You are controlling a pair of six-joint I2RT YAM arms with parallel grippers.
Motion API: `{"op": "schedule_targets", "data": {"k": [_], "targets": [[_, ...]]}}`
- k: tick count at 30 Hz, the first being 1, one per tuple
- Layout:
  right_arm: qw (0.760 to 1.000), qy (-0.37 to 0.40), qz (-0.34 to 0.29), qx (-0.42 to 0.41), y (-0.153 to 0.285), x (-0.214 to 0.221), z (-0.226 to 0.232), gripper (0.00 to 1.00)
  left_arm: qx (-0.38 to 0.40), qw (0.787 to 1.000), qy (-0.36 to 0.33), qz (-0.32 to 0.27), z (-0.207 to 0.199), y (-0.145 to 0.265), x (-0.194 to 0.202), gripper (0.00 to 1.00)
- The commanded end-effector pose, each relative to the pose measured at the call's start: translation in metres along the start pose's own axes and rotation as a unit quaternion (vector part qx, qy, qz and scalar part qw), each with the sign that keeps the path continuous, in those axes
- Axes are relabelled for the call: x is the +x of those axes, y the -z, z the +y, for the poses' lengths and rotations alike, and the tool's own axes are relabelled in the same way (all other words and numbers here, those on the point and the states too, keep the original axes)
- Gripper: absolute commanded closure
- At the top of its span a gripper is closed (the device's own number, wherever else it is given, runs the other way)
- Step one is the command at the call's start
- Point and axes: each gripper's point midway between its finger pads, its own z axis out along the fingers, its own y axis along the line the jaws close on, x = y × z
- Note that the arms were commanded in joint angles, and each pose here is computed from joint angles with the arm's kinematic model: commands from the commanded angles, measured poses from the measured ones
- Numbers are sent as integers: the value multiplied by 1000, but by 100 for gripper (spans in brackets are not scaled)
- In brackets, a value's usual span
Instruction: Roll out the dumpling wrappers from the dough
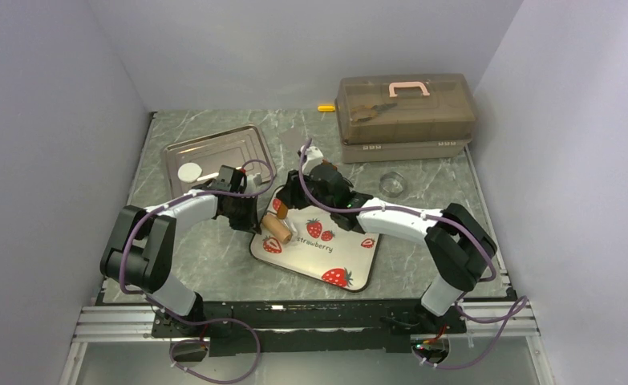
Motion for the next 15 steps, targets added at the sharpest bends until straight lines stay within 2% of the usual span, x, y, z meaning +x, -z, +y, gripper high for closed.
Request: {"op": "schedule_targets", "data": {"k": [1,5,9,12,15], "targets": [[998,-10,-15,-52,23,-52,31,100,-49,999,-7,-9,18,-2,1,100],[997,8,-52,-48,35,-84,37,100,-49,999,-9,-11,18,-1,0,100],[997,4,-58,-54,38,-88,40,100,-49,999,-9,-11,18,-1,-1,100],[996,-51,-48,-54,39,-81,26,100,-49,999,-9,-12,18,0,-1,100],[993,-113,-27,-22,41,-59,-9,100,-48,999,-10,-13,17,0,-1,100]]}}
